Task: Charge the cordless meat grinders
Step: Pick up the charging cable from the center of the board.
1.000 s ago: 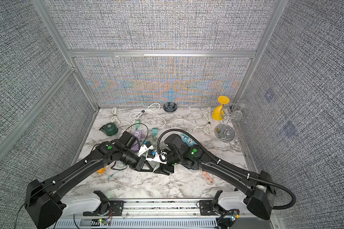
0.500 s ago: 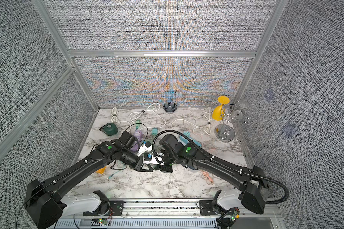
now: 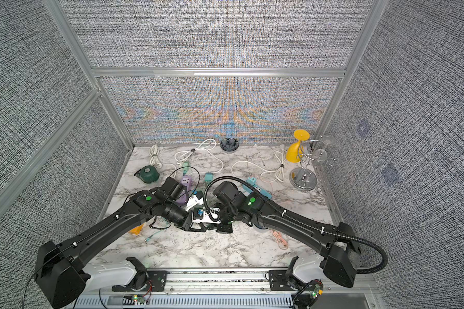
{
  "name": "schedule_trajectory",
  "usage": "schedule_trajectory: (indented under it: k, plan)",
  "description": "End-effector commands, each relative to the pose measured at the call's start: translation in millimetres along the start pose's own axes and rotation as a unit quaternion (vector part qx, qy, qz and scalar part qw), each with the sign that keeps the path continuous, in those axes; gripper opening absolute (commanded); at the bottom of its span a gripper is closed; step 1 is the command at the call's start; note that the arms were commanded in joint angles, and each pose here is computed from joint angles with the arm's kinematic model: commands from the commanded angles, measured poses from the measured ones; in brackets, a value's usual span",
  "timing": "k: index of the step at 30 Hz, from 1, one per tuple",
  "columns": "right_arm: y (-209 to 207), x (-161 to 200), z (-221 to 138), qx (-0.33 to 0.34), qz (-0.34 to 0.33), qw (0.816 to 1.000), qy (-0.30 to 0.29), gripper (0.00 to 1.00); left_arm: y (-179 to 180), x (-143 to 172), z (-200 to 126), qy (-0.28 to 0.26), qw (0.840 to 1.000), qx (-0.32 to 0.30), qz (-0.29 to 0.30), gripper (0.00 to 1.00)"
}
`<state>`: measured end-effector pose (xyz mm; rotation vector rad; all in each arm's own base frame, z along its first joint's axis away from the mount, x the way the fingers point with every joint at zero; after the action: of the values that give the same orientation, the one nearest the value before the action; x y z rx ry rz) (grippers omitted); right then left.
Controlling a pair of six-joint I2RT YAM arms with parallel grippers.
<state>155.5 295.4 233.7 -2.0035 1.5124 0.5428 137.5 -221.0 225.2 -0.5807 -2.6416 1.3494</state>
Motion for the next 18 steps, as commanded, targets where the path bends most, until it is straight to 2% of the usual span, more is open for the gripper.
schedule_trajectory:
  k: [1,7,15,16,18]
  plan:
    - [-13.9,5.7,2.3,0.046,0.006,0.998,0.031,0.22,-13.8,2.2,-2.3,0.015,0.999,0.045,0.023,0.0]
    - [-20.4,5.1,2.0,0.066,-0.003,0.997,0.034,0.15,-15.6,2.4,-3.1,0.015,0.998,0.049,0.024,0.0]
    - [-25.1,4.1,4.7,0.069,-0.003,0.997,0.042,0.0,-19.1,0.7,-3.7,0.015,0.998,0.057,0.029,0.0]
    - [-25.8,3.1,4.8,0.069,-0.002,0.997,0.041,0.0,-18.9,0.3,-3.5,0.014,0.998,0.057,0.028,0.02]
    - [-26.6,2.2,6.1,0.068,0.0,0.997,0.039,0.0,-17.9,-1.5,-4.2,0.007,0.998,0.048,0.025,0.26]
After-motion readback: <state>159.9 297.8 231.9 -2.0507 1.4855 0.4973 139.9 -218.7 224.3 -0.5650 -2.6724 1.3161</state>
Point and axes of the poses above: each gripper's point midway between its finger pads, its own z axis out along the fingers, its own y axis along the line the jaws close on, x = y × z, the point moved 6 cm from there along -z, back along the fingers, and after that the axes turned 8 degrees about -z, right-handed, at the moved point
